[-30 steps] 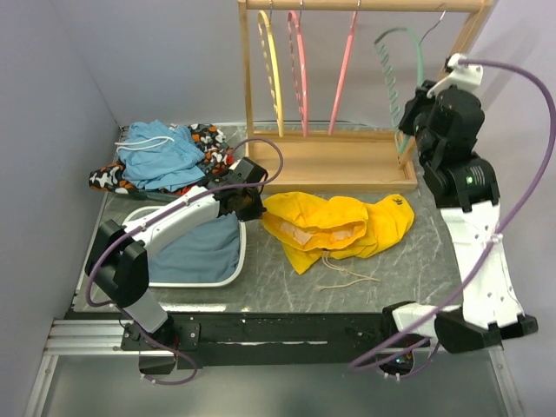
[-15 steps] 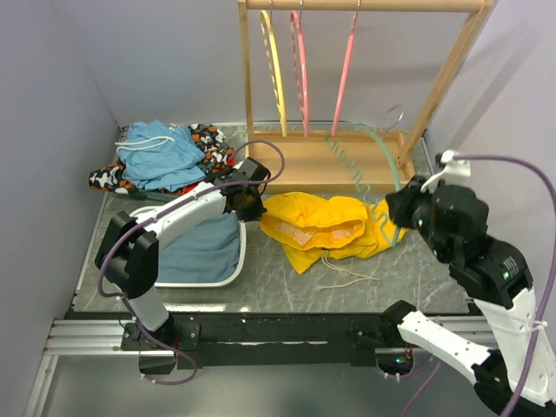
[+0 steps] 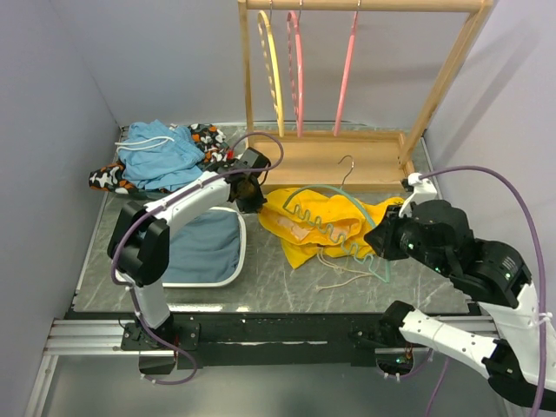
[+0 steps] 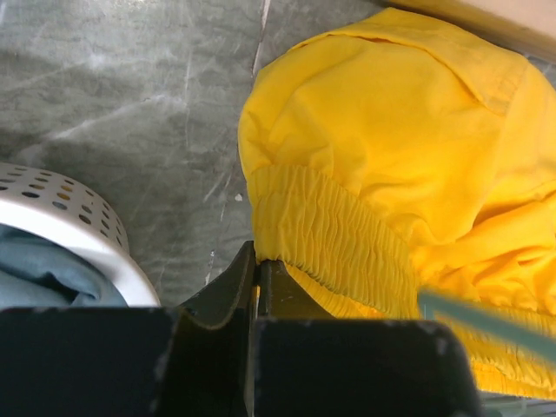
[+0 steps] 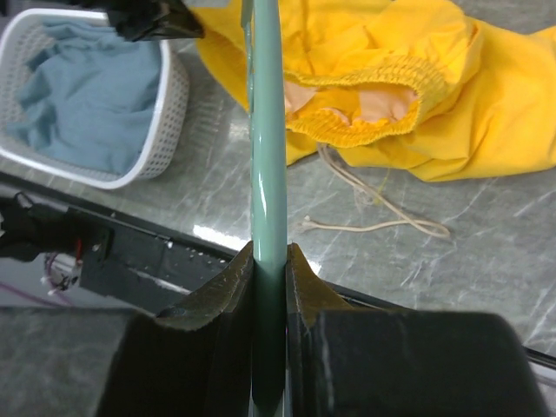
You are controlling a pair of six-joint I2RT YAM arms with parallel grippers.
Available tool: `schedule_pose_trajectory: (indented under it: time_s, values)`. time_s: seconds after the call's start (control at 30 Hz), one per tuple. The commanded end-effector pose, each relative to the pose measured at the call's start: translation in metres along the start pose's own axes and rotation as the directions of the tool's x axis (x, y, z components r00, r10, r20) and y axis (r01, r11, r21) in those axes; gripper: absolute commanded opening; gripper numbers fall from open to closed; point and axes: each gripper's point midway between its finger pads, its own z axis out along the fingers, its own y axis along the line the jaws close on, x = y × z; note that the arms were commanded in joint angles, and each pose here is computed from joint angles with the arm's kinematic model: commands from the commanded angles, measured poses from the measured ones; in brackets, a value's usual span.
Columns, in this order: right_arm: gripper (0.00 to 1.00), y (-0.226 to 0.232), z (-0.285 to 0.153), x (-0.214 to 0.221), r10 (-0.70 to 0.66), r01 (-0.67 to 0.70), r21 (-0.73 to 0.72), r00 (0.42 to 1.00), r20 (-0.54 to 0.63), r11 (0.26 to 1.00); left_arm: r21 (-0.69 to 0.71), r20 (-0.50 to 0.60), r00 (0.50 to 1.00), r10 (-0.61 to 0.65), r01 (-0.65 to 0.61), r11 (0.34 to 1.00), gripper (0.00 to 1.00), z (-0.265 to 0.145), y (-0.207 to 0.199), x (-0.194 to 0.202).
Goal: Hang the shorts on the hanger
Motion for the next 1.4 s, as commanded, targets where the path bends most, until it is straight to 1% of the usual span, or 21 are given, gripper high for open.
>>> schedule_pose_trajectory:
  time_s: [0.0, 0.1, 0.23, 0.3, 0.37, 0.47, 0.5, 0.57, 0.6, 0.63, 0.77, 0.9, 1.03, 1.17, 1.37]
  values:
    - [0.0, 0.019, -0.027, -0.021, 0.0, 0.009, -0.122, 0.997, 0.073, 0.992, 0.006, 0.005, 1.0, -0.008, 0.008, 1.0, 0.01, -0.002, -0.006, -0.01]
    - [0.0, 0.031, -0.033, -0.025, -0.028, 0.043, -0.191, 0.996, 0.082, 0.981, 0.012, -0.001, 1.0, -0.006, 0.006, 1.0, 0.01, -0.001, -0.009, -0.01]
    - [0.0, 0.04, -0.009, -0.009, -0.074, 0.077, -0.21, 0.997, 0.019, 0.975, 0.027, 0.002, 1.0, -0.005, 0.005, 1.0, 0.01, -0.006, -0.014, -0.013]
    - [0.0, 0.043, -0.001, -0.004, -0.09, 0.09, -0.201, 0.996, 0.011, 0.975, 0.032, 0.001, 1.0, -0.004, 0.004, 0.999, 0.01, -0.007, -0.015, -0.014]
    - [0.0, 0.035, 0.008, -0.003, -0.092, 0.093, -0.133, 0.996, 0.015, 0.987, 0.038, 0.001, 1.0, 0.0, 0.0, 0.999, 0.01, -0.01, -0.016, -0.013]
    - [0.0, 0.038, 0.011, -0.003, -0.095, 0.098, -0.115, 0.995, 0.027, 0.989, 0.045, 0.007, 1.0, 0.008, -0.008, 0.999, 0.01, -0.016, -0.014, -0.014]
    - [0.0, 0.032, 0.016, -0.007, -0.101, 0.104, -0.061, 0.994, 0.048, 0.993, 0.046, 0.008, 1.0, 0.01, -0.01, 0.999, 0.01, -0.019, -0.013, -0.013]
    - [0.0, 0.033, 0.019, -0.005, -0.118, 0.12, -0.035, 0.992, 0.05, 0.992, 0.054, 0.011, 1.0, 0.019, -0.02, 0.998, 0.01, -0.024, -0.011, -0.012]
    - [0.0, 0.029, 0.025, -0.006, -0.134, 0.134, 0.004, 0.989, 0.064, 0.991, 0.063, 0.008, 1.0, 0.025, -0.025, 0.998, 0.01, -0.029, -0.009, -0.009]
    - [0.0, 0.032, 0.026, -0.009, -0.133, 0.133, 0.006, 0.987, 0.086, 0.991, 0.068, 0.012, 0.999, 0.031, -0.032, 0.997, 0.01, -0.031, -0.009, -0.009]
    - [0.0, 0.047, 0.023, -0.015, -0.138, 0.143, -0.021, 0.978, 0.154, 0.99, 0.036, 0.046, 0.997, 0.064, -0.065, 0.997, 0.01, -0.042, 0.005, -0.006]
    - [0.0, 0.048, 0.008, -0.032, -0.11, 0.122, -0.046, 0.972, 0.207, 0.991, -0.025, 0.073, 0.994, 0.085, -0.083, 0.996, 0.01, -0.044, 0.024, -0.005]
    - [0.0, 0.047, 0.004, -0.034, -0.13, 0.142, -0.044, 0.97, 0.203, 0.989, -0.048, 0.098, 0.99, 0.097, -0.092, 0.995, 0.01, -0.047, 0.027, -0.009]
    - [0.0, 0.053, 0.0, -0.03, -0.119, 0.141, -0.102, 0.973, 0.197, 0.985, -0.057, 0.103, 0.989, 0.109, -0.104, 0.993, 0.01, -0.049, 0.027, -0.01]
    - [0.0, 0.047, 0.007, -0.026, -0.148, 0.164, -0.068, 0.969, 0.198, 0.984, -0.036, 0.096, 0.988, 0.122, -0.119, 0.992, 0.01, -0.054, 0.02, -0.01]
